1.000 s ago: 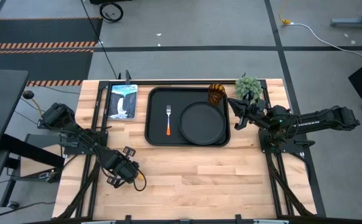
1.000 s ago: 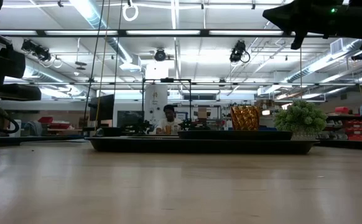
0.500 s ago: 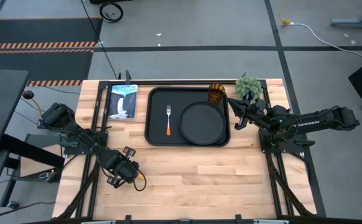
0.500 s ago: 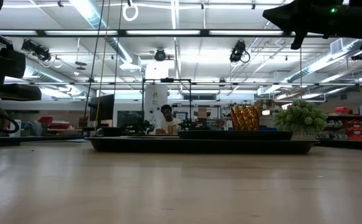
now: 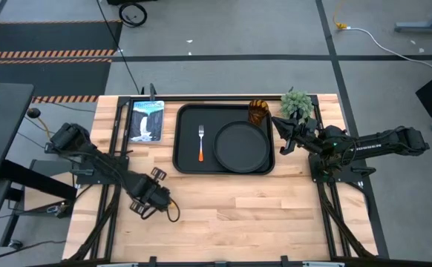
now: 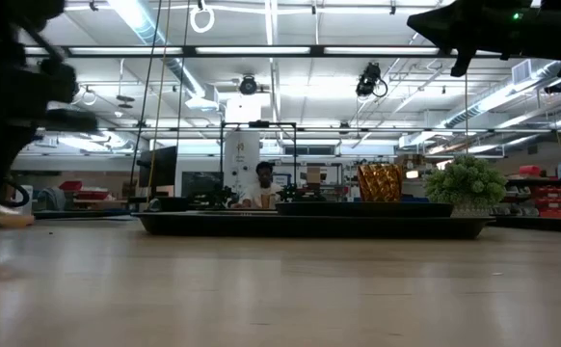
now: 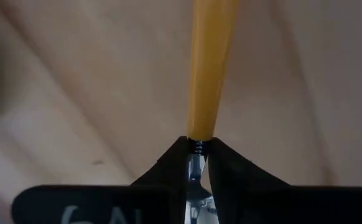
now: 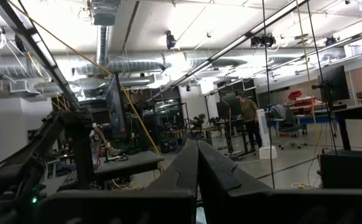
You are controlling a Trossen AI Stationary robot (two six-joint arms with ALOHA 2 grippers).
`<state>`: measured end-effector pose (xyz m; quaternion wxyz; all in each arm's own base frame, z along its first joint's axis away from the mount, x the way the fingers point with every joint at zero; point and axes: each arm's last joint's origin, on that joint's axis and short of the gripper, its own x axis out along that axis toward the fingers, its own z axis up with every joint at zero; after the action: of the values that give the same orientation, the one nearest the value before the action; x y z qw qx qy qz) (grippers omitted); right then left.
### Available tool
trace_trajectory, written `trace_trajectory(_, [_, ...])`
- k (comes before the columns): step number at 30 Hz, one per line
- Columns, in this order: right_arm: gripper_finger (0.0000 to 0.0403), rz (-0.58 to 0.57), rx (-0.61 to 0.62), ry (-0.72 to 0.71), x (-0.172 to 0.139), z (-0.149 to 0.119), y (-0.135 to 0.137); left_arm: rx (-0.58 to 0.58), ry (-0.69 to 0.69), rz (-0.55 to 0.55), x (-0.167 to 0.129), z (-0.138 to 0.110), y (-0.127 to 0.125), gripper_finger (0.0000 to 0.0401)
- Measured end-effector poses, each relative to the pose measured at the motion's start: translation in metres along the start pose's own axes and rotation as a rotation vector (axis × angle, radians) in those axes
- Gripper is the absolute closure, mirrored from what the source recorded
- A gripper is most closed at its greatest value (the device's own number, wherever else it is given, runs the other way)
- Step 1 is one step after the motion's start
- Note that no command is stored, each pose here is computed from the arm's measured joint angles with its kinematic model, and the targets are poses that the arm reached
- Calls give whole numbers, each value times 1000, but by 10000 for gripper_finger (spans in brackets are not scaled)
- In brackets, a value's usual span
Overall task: Pick and place plate/cup/fork/spoon on tray
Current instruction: Put the yellow spoon on the black tray to the left of the orange spoon
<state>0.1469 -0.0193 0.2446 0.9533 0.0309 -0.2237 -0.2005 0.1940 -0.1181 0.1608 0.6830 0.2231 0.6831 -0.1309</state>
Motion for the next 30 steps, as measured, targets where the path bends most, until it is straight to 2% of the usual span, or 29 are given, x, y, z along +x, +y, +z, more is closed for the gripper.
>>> trace_trajectory(8, [392,0,0,0,0,0,0,187,32,162,-17,8,38,349])
trace_trajectory(18, [392,1,-9,0,0,0,0,542,152,384,-15,6,96,349])
trace_trajectory(27, [392,2,-17,0,0,0,0,730,133,485,-14,6,150,349])
trace_trajectory(30, [392,3,-17,0,0,0,0,771,74,474,-12,2,166,348])
